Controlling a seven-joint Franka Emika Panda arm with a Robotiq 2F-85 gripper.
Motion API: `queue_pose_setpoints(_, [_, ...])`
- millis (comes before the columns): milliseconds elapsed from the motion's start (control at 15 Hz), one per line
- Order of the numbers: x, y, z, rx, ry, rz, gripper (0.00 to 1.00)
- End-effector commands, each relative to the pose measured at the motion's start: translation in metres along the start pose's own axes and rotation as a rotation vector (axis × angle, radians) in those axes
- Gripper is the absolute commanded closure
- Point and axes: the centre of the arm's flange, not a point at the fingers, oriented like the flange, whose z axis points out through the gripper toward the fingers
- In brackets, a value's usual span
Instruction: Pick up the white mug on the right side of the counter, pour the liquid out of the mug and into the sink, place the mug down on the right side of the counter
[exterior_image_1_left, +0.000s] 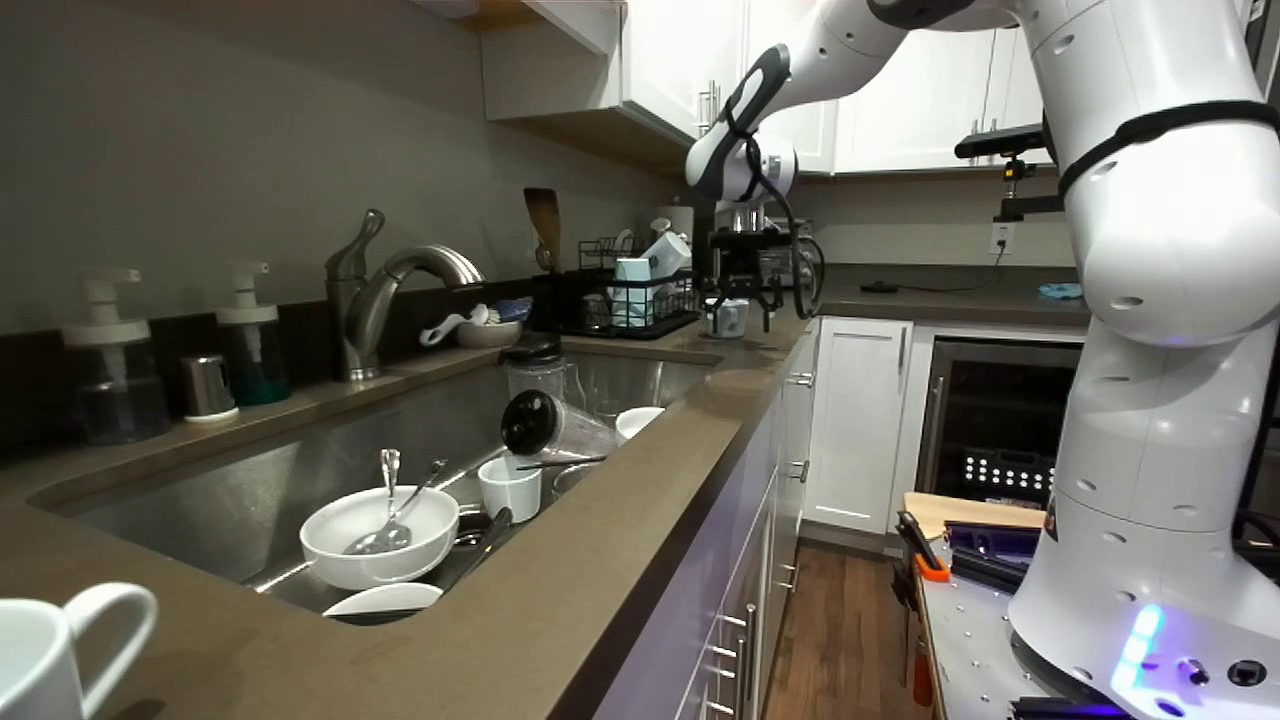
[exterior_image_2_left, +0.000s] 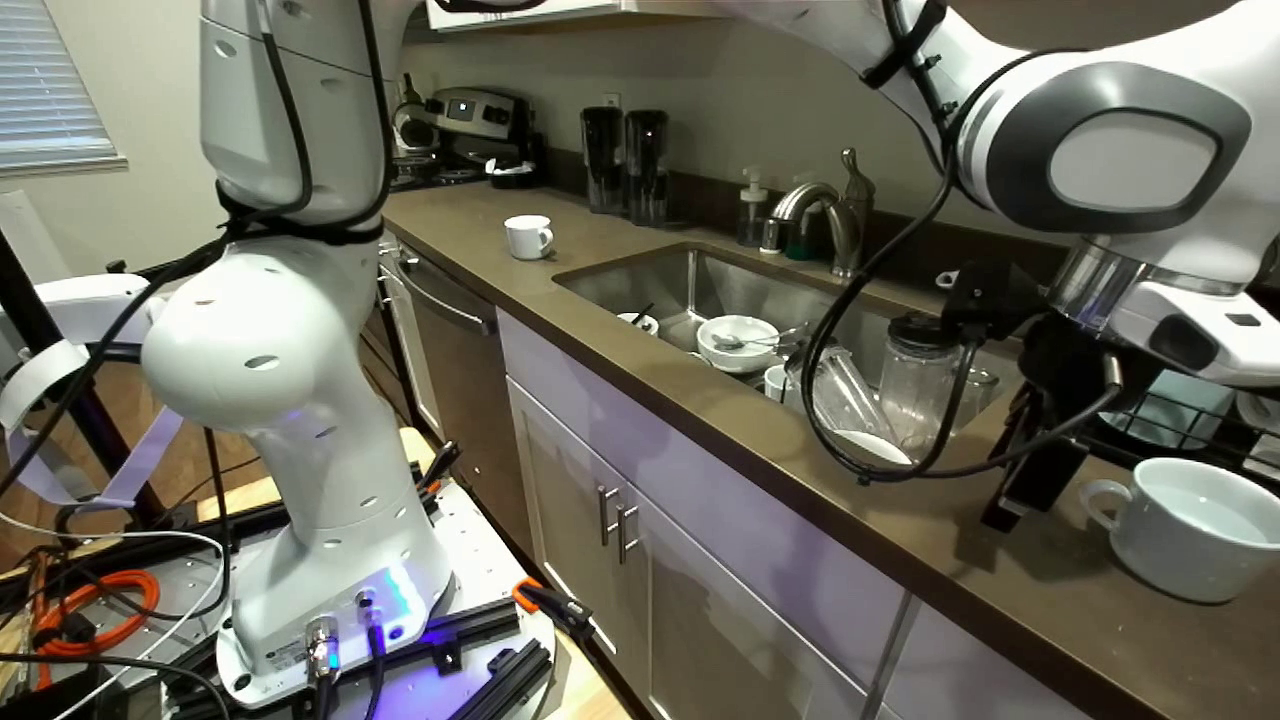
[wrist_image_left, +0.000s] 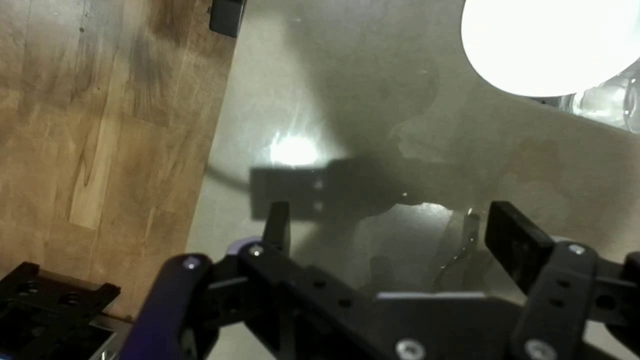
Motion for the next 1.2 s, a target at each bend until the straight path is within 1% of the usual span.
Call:
queue_pose_setpoints(0, [0.013, -0.004, -0.004, 0.020, -0.005, -0.048, 0.00])
queue_pose_setpoints(267, [0.021, -0.006, -0.006, 0.018, -0.002, -0.085, 0.00])
queue_pose_setpoints(533, [0.032, -0.005, -0.008, 0.018, 0.006, -0.084, 0.00])
queue_pose_setpoints(600, [0.034, -0.005, -0.007, 0.018, 0.009, -0.081, 0.08])
queue_pose_setpoints(733, [0.040, -0.004, -0.008, 0.016, 0.013, -0.076, 0.15])
queue_pose_setpoints(800, [0.043, -0.004, -0.008, 0.014, 0.015, -0.074, 0.14])
queue_pose_setpoints(933, [0.048, -0.003, -0.008, 0.013, 0.016, -0.068, 0.14])
queue_pose_setpoints(1067, [0.052, -0.004, -0.008, 0.011, 0.020, -0.065, 0.11])
queue_pose_setpoints(1133, [0.054, -0.004, -0.009, 0.011, 0.021, -0.063, 0.12])
